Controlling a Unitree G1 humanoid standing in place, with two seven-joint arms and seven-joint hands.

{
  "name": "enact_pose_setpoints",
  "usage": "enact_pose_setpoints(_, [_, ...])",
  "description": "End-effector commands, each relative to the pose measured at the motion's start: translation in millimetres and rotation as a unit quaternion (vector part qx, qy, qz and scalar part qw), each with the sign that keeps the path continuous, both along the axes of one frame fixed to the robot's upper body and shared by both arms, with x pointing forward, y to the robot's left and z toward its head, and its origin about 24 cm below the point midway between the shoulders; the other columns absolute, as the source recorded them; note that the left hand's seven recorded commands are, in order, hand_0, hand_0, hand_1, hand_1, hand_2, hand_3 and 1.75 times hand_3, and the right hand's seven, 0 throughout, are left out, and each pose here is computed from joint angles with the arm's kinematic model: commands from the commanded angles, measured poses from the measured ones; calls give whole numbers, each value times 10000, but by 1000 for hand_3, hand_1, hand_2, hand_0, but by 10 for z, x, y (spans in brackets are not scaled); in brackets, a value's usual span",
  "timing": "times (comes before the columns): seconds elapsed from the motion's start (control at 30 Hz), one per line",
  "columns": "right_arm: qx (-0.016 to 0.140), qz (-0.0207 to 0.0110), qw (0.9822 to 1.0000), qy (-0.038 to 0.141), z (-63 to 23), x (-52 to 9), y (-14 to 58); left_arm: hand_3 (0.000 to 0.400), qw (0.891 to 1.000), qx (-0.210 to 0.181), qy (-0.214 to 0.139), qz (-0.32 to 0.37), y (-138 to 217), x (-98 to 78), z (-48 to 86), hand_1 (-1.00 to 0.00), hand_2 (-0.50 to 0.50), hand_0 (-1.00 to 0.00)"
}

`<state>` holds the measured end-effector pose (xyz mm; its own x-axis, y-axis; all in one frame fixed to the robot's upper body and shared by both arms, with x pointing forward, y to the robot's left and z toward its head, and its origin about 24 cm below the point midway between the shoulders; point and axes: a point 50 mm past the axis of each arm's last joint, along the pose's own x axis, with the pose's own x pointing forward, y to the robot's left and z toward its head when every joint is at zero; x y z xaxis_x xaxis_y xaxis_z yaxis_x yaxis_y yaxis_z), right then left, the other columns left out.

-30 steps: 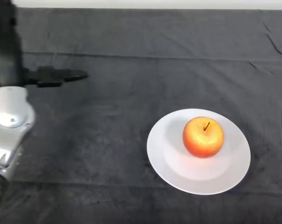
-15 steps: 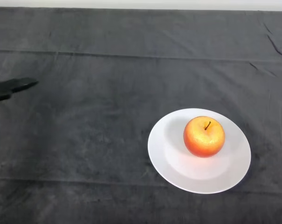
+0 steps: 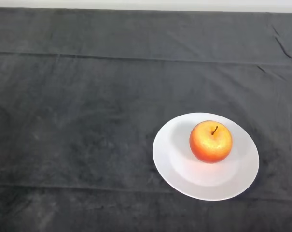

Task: Move the apple to the plate

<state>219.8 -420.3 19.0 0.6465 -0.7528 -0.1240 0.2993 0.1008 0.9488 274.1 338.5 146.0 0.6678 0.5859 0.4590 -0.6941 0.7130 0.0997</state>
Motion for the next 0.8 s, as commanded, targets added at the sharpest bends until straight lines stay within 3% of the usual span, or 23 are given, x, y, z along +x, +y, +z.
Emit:
enact_pose_setpoints(0.03, [-82,-76,9999,-127,75,20,-30,0,9992,300,-174,222,175,-123,155,0,0,0])
enact_pose_setpoints(0.3, [-81,-77,9999,-127,75,20,-30,0,9975,245,-209,624,313,-220,119,0,0,0])
enact_pose_setpoints(0.8, [-80,-77,9999,-128,75,20,-30,0,9957,184,-188,892,342,-213,79,0,0,0])
